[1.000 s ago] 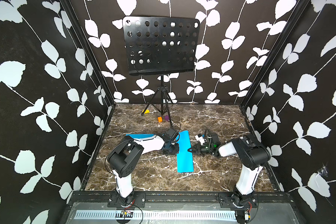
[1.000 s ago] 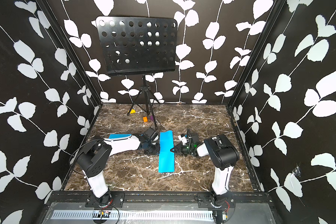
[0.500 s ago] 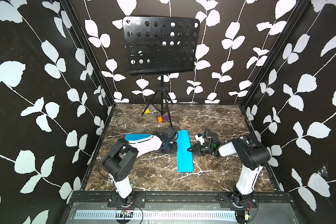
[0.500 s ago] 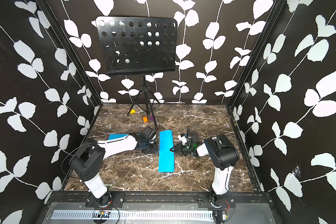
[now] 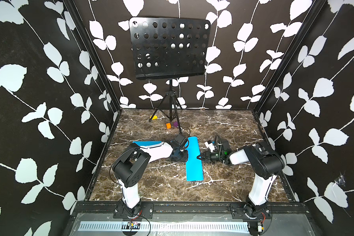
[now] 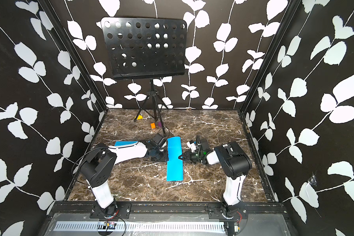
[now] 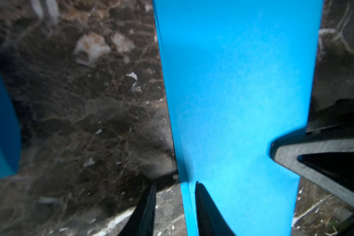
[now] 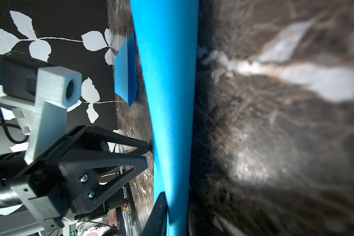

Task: Fold the rectangular paper in half along the long edge
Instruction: Fold the paper at the center of the board.

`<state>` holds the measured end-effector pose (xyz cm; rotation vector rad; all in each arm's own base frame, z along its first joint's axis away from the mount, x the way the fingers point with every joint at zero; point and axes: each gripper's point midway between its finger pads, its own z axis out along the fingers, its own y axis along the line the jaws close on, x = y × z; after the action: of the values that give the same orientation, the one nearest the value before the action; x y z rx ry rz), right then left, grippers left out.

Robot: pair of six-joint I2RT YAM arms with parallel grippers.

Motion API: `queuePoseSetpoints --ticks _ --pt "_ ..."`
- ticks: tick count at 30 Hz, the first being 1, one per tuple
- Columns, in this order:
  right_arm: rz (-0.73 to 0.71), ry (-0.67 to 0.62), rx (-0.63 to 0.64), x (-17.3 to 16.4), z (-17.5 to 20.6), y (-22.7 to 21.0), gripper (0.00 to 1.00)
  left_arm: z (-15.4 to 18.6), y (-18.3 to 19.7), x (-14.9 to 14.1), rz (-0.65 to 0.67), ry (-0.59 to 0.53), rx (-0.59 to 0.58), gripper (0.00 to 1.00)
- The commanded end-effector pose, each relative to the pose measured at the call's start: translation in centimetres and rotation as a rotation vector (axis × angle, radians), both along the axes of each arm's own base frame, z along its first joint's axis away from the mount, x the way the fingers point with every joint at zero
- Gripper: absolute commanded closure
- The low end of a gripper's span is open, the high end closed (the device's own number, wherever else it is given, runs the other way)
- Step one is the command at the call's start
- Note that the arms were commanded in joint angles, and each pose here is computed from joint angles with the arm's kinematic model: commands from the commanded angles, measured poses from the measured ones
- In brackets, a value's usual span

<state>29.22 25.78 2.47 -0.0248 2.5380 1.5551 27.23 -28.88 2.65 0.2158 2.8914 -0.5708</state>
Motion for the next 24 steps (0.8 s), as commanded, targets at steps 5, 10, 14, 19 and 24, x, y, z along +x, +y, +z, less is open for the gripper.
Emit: queuePoseSetpoints --ticks 5,10,14,19,24 --pt "-0.022 0.002 -0.030 0.4 -0.7 0.0 0.76 1.0 -0.8 0.1 0.016 -0.008 -0.055 0.59" --pt "-0.025 -0.001 -0.029 0.5 -0.6 0.0 0.75 1.6 -1.3 0.1 0.031 -0.009 -0.096 0.59" --pt "-0.026 -0.004 -0.026 0.5 -0.6 0.1 0.75 1.6 -1.5 -0.1 0.036 -0.002 -0.116 0.63" --pt "-0.029 -0.005 -0.016 0.6 -0.4 0.2 0.75 1.1 -2.0 -0.2 0.052 0.017 -0.149 0.66" --pt "-0.028 -0.002 -0.018 0.5 -0.6 0.2 0.75 0.9 -1.7 -0.3 0.057 0.019 -0.135 0.70"
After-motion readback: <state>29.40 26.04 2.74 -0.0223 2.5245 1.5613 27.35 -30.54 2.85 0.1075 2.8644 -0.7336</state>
